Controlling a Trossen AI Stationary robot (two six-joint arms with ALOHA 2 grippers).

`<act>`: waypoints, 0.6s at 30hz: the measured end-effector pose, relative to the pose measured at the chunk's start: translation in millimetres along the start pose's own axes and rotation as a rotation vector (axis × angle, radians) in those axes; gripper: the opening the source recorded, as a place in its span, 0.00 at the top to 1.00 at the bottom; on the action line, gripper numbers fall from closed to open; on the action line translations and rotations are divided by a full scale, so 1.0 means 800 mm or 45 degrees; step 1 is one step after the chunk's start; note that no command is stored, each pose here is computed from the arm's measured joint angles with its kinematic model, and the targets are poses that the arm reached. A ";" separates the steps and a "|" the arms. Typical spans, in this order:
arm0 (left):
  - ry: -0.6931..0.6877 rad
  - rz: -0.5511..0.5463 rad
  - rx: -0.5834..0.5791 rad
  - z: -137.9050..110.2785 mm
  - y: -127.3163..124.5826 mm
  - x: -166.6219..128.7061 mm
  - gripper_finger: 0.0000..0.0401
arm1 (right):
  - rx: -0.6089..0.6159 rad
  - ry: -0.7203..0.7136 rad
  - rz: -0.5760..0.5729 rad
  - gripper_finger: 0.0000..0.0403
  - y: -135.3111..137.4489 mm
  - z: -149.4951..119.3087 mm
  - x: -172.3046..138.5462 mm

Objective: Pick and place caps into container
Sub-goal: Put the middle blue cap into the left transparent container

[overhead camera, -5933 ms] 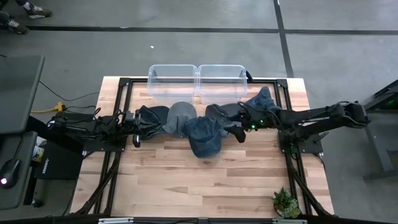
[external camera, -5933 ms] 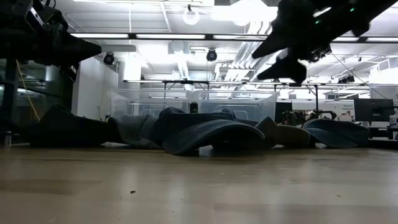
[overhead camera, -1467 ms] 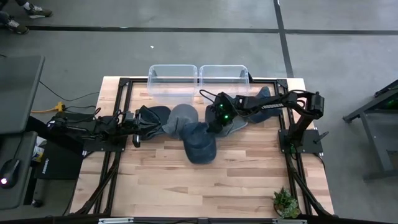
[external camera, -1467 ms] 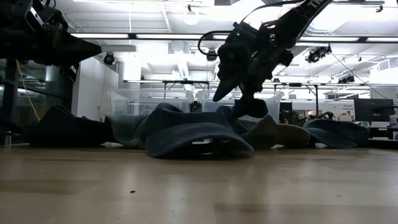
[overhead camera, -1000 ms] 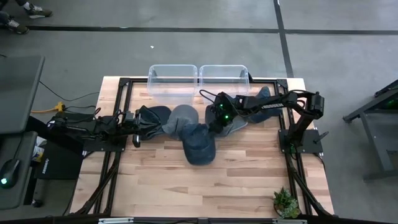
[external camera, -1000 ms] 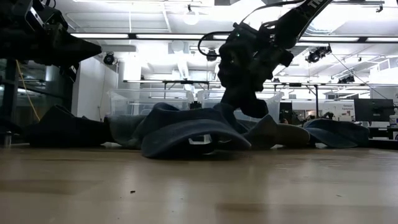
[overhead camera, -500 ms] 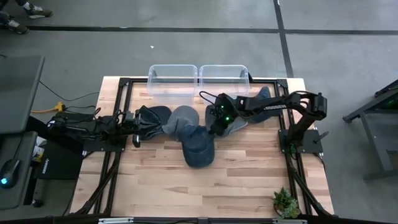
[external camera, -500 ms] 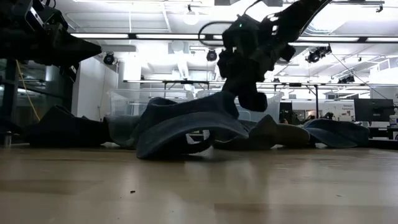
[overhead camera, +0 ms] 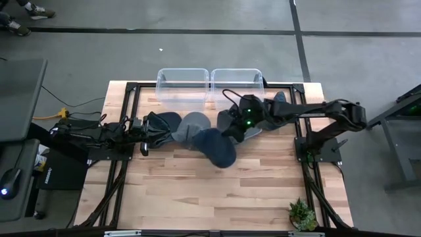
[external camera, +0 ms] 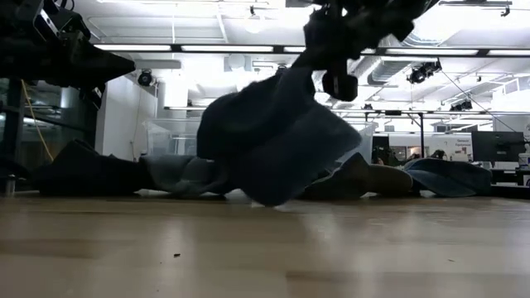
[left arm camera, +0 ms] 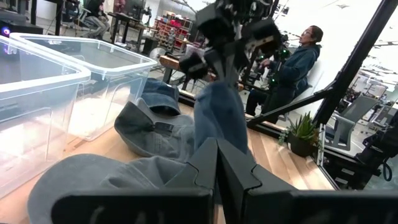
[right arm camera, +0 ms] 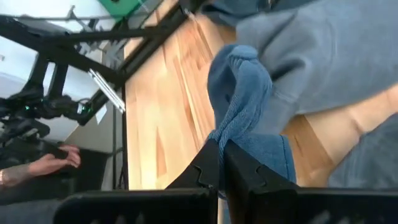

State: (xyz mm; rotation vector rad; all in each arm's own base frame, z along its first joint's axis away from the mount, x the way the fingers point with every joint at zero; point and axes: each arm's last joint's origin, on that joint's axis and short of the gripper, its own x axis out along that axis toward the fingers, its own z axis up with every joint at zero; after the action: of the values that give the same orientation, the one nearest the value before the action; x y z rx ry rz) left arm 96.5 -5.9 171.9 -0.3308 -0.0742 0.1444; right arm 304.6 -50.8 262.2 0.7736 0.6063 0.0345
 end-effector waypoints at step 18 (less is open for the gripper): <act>-0.001 0.002 0.000 0.000 0.000 0.000 1.00 | -0.122 -0.277 -0.045 1.00 0.047 0.000 -0.036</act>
State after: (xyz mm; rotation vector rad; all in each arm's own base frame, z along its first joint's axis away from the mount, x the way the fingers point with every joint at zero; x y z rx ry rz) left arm 96.4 -5.8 171.9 -0.3308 -0.0746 0.1458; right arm 287.6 -30.6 301.6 0.6635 0.4089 -0.0526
